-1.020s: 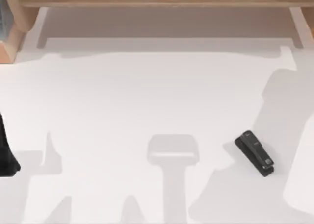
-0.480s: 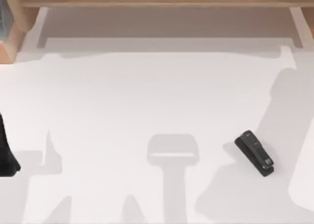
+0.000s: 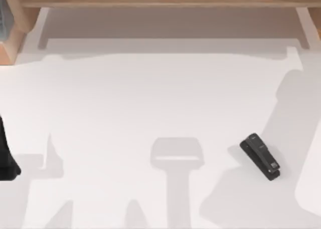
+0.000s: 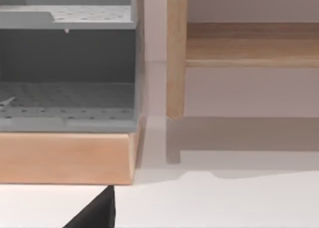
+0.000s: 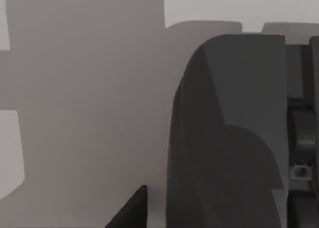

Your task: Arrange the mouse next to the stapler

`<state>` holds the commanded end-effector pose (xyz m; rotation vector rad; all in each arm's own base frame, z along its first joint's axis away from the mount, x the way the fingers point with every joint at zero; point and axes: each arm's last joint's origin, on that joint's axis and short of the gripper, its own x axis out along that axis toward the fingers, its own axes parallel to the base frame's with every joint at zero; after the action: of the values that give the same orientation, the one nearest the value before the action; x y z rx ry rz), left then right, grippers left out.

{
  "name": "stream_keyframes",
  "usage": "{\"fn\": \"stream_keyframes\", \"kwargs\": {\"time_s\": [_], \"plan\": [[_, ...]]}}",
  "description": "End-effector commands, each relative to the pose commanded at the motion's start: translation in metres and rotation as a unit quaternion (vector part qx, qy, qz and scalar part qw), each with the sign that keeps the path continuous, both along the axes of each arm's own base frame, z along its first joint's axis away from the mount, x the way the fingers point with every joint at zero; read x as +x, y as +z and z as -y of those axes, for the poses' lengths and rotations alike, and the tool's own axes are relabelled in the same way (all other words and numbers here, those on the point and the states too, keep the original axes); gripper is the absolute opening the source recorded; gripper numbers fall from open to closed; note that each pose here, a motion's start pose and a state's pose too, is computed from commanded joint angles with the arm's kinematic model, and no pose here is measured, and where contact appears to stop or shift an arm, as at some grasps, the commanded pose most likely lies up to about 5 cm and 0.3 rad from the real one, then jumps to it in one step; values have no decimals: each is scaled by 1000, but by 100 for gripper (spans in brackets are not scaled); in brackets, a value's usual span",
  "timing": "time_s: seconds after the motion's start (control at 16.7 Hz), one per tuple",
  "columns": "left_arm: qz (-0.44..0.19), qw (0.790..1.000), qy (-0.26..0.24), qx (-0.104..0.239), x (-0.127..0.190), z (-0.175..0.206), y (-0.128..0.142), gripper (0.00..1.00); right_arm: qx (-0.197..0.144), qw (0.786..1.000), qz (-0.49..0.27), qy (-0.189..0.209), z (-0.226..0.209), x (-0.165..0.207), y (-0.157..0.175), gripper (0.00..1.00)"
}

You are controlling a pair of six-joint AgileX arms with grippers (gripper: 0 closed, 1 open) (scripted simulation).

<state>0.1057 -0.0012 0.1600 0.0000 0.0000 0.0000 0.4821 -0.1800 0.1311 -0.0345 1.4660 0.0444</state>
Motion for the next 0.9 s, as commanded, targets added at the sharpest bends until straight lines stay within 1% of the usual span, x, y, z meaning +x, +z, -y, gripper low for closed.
{"fn": "stream_keyframes", "kwargs": {"time_s": [0.48,0.54,0.9], "plan": [[0,1000,0,0,0,0,0,100,0,1000,0,0,0,0,0,2],[0,1000,0,0,0,0,0,100,0,1000,0,0,0,0,0,0],[0,1000,0,0,0,0,0,100,0,1000,0,0,0,0,0,0]]}}
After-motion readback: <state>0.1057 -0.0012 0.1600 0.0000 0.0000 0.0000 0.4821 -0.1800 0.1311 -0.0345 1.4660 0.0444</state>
